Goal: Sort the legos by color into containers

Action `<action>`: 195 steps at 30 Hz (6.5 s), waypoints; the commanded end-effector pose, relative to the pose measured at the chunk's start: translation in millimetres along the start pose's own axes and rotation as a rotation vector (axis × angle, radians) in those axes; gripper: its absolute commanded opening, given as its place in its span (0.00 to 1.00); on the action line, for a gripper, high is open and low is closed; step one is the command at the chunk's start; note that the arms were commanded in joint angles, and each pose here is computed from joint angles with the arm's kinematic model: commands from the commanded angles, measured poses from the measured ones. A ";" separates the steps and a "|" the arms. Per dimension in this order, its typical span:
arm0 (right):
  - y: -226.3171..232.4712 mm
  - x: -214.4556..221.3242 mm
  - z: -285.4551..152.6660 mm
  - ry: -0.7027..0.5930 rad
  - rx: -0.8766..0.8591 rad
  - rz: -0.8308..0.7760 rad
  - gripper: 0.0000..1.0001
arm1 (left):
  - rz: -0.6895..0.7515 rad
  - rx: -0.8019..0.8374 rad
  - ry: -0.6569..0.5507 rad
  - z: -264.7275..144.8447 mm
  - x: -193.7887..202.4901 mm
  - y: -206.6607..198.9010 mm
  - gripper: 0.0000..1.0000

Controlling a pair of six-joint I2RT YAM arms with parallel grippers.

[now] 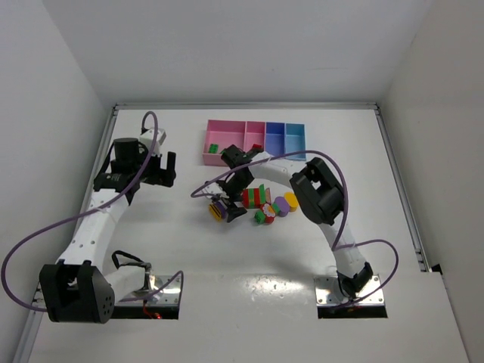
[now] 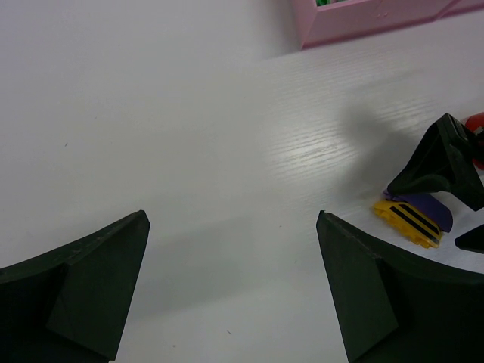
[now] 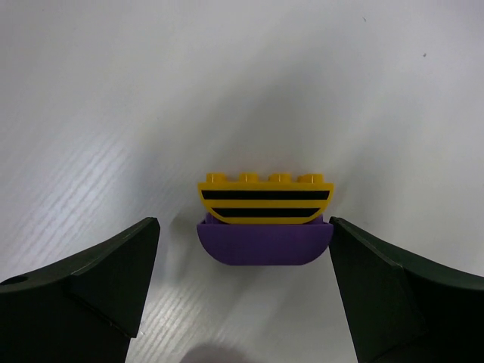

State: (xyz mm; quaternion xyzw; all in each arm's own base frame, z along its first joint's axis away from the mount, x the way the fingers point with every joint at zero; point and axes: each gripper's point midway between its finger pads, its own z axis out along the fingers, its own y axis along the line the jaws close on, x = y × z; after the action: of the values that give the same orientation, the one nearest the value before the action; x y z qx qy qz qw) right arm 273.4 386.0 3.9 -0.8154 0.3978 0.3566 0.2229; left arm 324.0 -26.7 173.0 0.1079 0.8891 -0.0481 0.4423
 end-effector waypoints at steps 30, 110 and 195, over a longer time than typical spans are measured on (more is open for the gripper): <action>-88.9 -88.4 -140.5 -0.190 0.540 0.183 0.04 | -0.252 0.700 -0.043 -13.2 -20.8 -109.0 0.94; -67.6 6.3 -266.2 -0.047 0.943 0.463 0.01 | -0.328 0.880 -0.110 16.6 -75.1 -91.4 0.01; 117.4 42.8 -447.2 -0.065 1.552 1.060 0.95 | -0.019 0.753 -0.593 245.2 -246.0 -381.3 0.82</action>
State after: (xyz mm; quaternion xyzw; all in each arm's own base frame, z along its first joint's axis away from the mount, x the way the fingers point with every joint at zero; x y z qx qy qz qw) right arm 378.9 3.0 251.7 -0.1282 0.8399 0.0593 0.5241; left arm 569.1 -472.0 129.9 0.2184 0.7170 -0.3931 0.5326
